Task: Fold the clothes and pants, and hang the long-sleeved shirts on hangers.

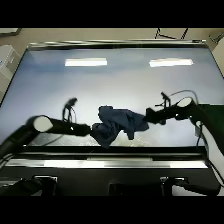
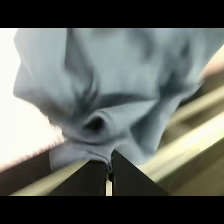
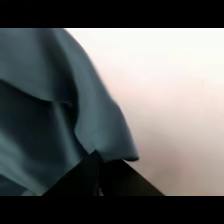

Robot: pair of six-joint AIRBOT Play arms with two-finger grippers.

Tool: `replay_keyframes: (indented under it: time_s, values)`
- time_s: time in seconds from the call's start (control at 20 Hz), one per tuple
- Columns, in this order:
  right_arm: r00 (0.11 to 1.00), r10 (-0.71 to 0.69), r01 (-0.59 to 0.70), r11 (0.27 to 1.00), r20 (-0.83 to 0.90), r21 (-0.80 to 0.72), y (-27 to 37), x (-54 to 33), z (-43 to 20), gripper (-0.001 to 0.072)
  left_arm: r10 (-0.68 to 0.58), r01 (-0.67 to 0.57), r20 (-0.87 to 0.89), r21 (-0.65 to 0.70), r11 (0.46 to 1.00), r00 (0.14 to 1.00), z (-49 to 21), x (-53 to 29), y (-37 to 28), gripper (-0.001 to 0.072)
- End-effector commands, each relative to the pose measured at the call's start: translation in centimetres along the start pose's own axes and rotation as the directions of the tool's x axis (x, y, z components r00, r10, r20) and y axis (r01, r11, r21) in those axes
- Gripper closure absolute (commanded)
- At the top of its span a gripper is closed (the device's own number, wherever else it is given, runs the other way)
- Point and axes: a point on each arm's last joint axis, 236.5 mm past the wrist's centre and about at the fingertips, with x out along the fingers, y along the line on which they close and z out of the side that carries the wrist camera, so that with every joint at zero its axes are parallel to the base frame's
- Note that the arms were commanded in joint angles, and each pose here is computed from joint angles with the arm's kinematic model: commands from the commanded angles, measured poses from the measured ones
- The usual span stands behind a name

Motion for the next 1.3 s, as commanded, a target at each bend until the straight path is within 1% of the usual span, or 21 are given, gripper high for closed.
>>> replay_keyframes:
  time_s: [0.0, 0.05, 0.1, 0.2, 0.25, 0.3, 0.35, 0.4, 0.45, 0.5, 0.55, 0.65, 0.85, 0.95, 1.0, 1.05, 1.1, 1.15, 1.25]
  values:
    - [0.941, 0.000, 0.070, 0.978, 0.338, -0.195, 5.4, -11.6, 7.9, 0.0678, 0.095, -0.132, 0.409, 0.063, 0.989, 0.908, 11.1, -13.9, -1.1, 0.0687]
    - [0.880, 0.020, 0.112, 0.962, 0.475, -0.249, 7.9, -17.2, 9.9, 0.0678, 0.085, -0.146, 0.556, 0.065, 0.987, 0.827, 14.2, -20.4, -2.4, 0.0687]
    - [0.789, 0.048, 0.170, 0.941, 0.612, -0.293, 10.6, -23.7, 11.0, 0.0677, 0.075, -0.159, 0.683, 0.062, 0.985, 0.727, 16.2, -27.1, -3.6, 0.0687]
    - [0.593, 0.085, 0.308, 0.895, 0.801, -0.324, 14.8, -34.9, 9.9, 0.0677, 0.064, -0.200, 0.851, 0.048, 0.979, 0.521, 17.0, -38.4, -5.8, 0.0686]
    - [0.511, 0.090, 0.369, 0.876, 0.855, -0.312, 16.1, -38.8, 8.4, 0.0677, 0.067, -0.222, 0.897, 0.035, 0.974, 0.437, 16.5, -42.4, -6.5, 0.0686]
    - [0.444, 0.085, 0.419, 0.860, 0.892, -0.291, 16.8, -41.7, 6.5, 0.0677, 0.075, -0.243, 0.926, 0.018, 0.970, 0.370, 15.6, -45.4, -6.9, 0.0686]
    - [0.394, 0.067, 0.467, 0.845, 0.917, -0.262, 17.0, -43.6, 4.7, 0.0677, 0.090, -0.263, 0.944, -0.004, 0.965, 0.317, 14.6, -47.5, -7.0, 0.0686]
    - [0.364, 0.034, 0.502, 0.834, 0.931, -0.227, 16.7, -44.7, 3.2, 0.0677, 0.113, -0.280, 0.953, -0.031, 0.959, 0.281, 13.8, -48.7, -6.7, 0.0686]
    - [0.353, 0.000, 0.521, 0.831, 0.935, -0.197, 16.2, -45.2, 1.9, 0.0677, 0.135, -0.297, 0.959, -0.057, 0.953, 0.248, 13.0, -49.8, -6.4, 0.0686]
    - [0.358, -0.040, 0.535, 0.827, 0.933, -0.170, 15.5, -45.3, 0.7, 0.0677, 0.145, -0.306, 0.965, -0.073, 0.949, 0.218, 12.5, -50.7, -6.4, 0.0686]
    - [0.387, -0.077, 0.536, 0.830, 0.919, -0.156, 14.7, -44.7, -0.2, 0.0677, 0.143, -0.309, 0.970, -0.078, 0.948, 0.194, 12.3, -51.3, -6.6, 0.0686]
    - [0.482, -0.135, 0.514, 0.844, 0.866, -0.155, 13.4, -42.5, -1.5, 0.0677, 0.102, -0.296, 0.985, -0.056, 0.954, 0.142, 12.5, -52.6, -7.6, 0.0685]
    - [0.655, -0.237, 0.481, 0.863, 0.718, -0.154, 10.5, -38.0, -2.9, 0.0677, -0.016, -0.226, 1.000, 0.016, 0.974, 0.001, 14.1, -55.7, -9.9, 0.0685]
    - [0.746, -0.292, 0.461, 0.875, 0.598, -0.147, 8.5, -35.2, -3.3, 0.0677, -0.043, -0.180, 0.999, 0.037, 0.983, -0.027, 15.8, -55.9, -9.6, 0.0685]
    - [0.782, -0.311, 0.443, 0.887, 0.540, -0.130, 7.5, -33.8, -3.3, 0.0677, -0.047, -0.146, 0.999, 0.044, 0.988, -0.011, 17.0, -55.2, -9.1, 0.0685]
    - [0.817, -0.323, 0.423, 0.899, 0.478, -0.116, 6.5, -32.2, -3.3, 0.0677, -0.043, -0.118, 0.999, 0.046, 0.992, 0.027, 18.5, -53.9, -8.3, 0.0685]
    - [0.845, -0.326, 0.403, 0.909, 0.425, -0.104, 5.7, -30.7, -3.2, 0.0677, -0.040, -0.099, 0.995, 0.048, 0.994, 0.088, 20.2, -51.7, -7.6, 0.0685]
    - [0.871, -0.322, 0.380, 0.920, 0.370, -0.094, 4.8, -28.9, -3.2, 0.0677, -0.037, -0.106, 0.986, 0.055, 0.993, 0.165, 21.8, -48.8, -6.9, 0.0685]
    - [0.916, -0.305, 0.333, 0.940, 0.261, -0.068, 2.9, -25.0, -3.6, 0.0677, -0.036, -0.129, 0.927, 0.091, 0.988, 0.373, 24.6, -40.4, -5.6, 0.0684]
